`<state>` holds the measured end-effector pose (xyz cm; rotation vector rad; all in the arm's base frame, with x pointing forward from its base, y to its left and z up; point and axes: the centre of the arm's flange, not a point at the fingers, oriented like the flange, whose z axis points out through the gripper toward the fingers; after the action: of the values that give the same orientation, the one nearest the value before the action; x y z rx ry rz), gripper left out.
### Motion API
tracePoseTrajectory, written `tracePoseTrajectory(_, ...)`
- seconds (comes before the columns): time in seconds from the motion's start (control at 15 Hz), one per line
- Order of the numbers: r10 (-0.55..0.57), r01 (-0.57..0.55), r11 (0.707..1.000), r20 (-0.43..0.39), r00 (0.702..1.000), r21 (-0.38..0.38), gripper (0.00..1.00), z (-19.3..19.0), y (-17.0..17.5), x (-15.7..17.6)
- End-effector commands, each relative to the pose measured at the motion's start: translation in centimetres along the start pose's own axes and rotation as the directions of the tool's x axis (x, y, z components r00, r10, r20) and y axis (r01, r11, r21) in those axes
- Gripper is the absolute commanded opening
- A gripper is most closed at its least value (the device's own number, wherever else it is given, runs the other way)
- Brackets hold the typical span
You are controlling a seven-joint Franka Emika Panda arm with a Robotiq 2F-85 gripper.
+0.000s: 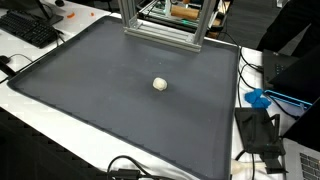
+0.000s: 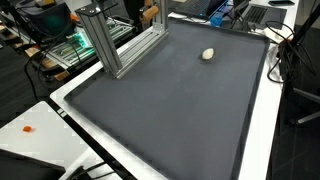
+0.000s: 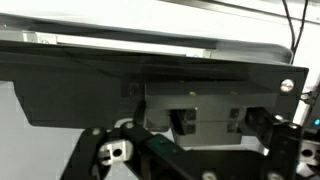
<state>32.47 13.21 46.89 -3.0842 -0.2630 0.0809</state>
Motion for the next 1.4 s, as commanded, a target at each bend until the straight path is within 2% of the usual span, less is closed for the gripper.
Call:
tracePoseTrajectory(0.0, 0.002, -0.002, 1.000, 0.003, 1.000, -0.008, 1.00, -1.0, -0.3, -0.7)
tracePoseTrajectory(0.53, -0.016, 0.015, 0.999, 0.004, 1.000, 0.033, 1.00, -0.3, -1.3, -0.8)
tracePoseTrajectory(1.07, -0.029, 0.029, 1.000, -0.002, 1.000, 0.010, 0.99, 0.4, -1.6, -0.8)
tracePoseTrajectory(1.2, -0.028, 0.028, 1.000, -0.004, 1.000, 0.008, 0.95, 0.5, -1.6, -0.7)
tracePoseTrajectory(1.33, -0.030, 0.030, 1.000, -0.007, 1.000, 0.006, 0.81, 0.6, -1.6, -0.7)
